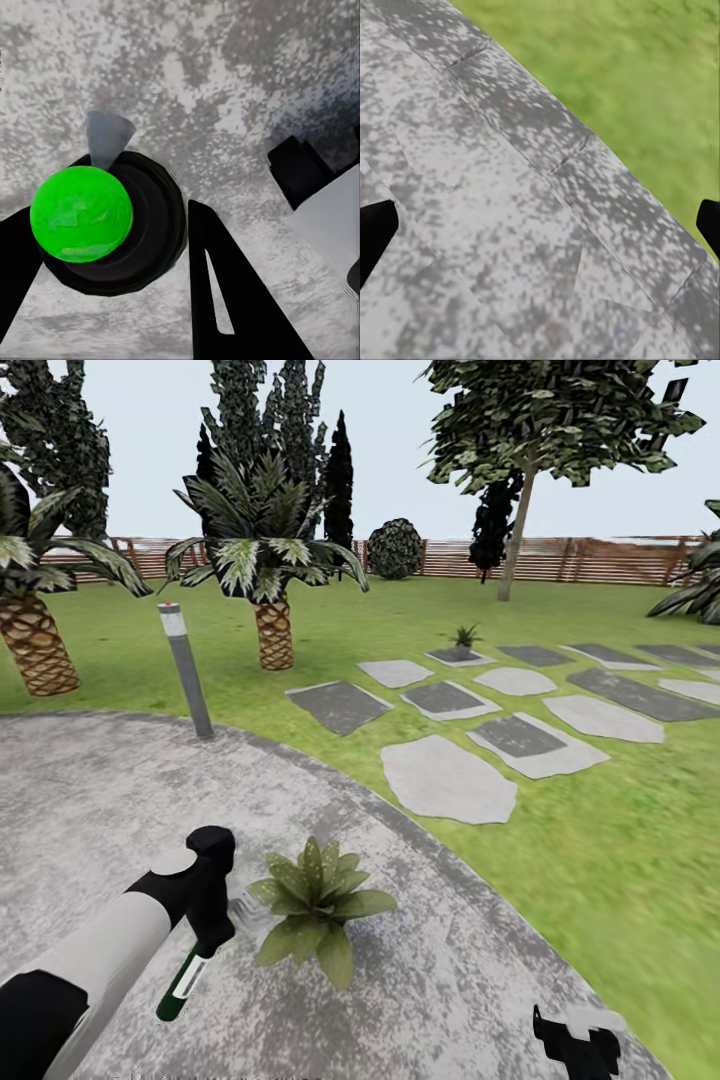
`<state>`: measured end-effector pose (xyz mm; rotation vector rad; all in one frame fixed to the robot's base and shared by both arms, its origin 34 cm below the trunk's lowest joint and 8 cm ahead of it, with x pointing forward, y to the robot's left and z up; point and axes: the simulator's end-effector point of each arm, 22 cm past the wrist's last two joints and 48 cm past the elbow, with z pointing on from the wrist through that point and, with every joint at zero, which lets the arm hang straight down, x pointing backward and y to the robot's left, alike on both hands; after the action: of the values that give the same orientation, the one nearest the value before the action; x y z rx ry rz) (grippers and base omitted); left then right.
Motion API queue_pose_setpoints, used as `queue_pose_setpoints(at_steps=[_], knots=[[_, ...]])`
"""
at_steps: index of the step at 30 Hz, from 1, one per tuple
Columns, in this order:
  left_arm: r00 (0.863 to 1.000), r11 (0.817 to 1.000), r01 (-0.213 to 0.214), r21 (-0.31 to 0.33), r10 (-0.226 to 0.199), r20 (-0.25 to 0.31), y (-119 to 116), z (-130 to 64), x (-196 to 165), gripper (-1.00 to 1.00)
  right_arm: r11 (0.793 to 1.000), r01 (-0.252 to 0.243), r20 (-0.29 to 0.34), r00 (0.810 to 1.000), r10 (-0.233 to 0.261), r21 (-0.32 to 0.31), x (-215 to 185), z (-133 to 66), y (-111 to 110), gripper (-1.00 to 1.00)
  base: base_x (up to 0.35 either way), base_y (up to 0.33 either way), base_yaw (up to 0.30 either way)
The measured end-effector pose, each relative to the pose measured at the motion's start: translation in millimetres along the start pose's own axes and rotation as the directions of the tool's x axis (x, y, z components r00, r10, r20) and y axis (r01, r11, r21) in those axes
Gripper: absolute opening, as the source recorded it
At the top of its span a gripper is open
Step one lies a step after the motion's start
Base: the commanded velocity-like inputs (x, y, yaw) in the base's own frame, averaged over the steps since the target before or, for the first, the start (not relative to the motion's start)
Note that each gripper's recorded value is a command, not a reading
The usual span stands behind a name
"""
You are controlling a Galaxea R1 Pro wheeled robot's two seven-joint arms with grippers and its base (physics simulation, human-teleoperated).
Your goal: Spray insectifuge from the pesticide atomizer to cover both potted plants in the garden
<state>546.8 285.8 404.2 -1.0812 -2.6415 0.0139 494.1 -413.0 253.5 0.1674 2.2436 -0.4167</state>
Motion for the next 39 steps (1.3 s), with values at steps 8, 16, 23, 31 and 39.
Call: queue_pose_setpoints(at_steps=[8, 16, 23, 31, 39], knots=[[1.0, 1.0, -0.012, 0.01, 0.013, -0.021, -17, 31.6, 7, -1.0, 1.0, -0.001, 0.0, 1.0, 0.001, -0.001, 0, -0.2, 1, 1.0, 0.0, 0.0, 0.271], [1.0, 1.0, -0.006, 0.003, 0.006, -0.018, -17, 45.2, 11, -1.0, 1.0, 0.0, 0.0, 1.0, 0.0, 0.001, 0, 0.1, -1, 1.0, 0.0, 0.0, 0.041], [0.996, 0.998, 0.016, 0.061, -0.021, 0.081, -32, 47.9, -11, -1.0, 1.0, 0.0, 0.0, 1.0, 0.0, 0.002, 0, 0.0, -2, 1.0, 0.08, 0.0, 0.0], [0.999, 0.999, 0.038, 0.024, -0.039, 0.021, -29, 81.9, 14, -1.0, 1.0, -0.001, 0.0, 1.0, 0.001, 0.002, 0, -0.1, -1, 1.0, 0.303, 0.0, 0.037], [0.999, 1.0, 0.02, 0.02, -0.021, 0.024, -34, 85.2, 9, -1.0, 1.0, 0.0, -0.006, 1.0, 0.0, 0.005, 3, 0.5, -2, 1.0, 0.033, 0.0, 0.15]])
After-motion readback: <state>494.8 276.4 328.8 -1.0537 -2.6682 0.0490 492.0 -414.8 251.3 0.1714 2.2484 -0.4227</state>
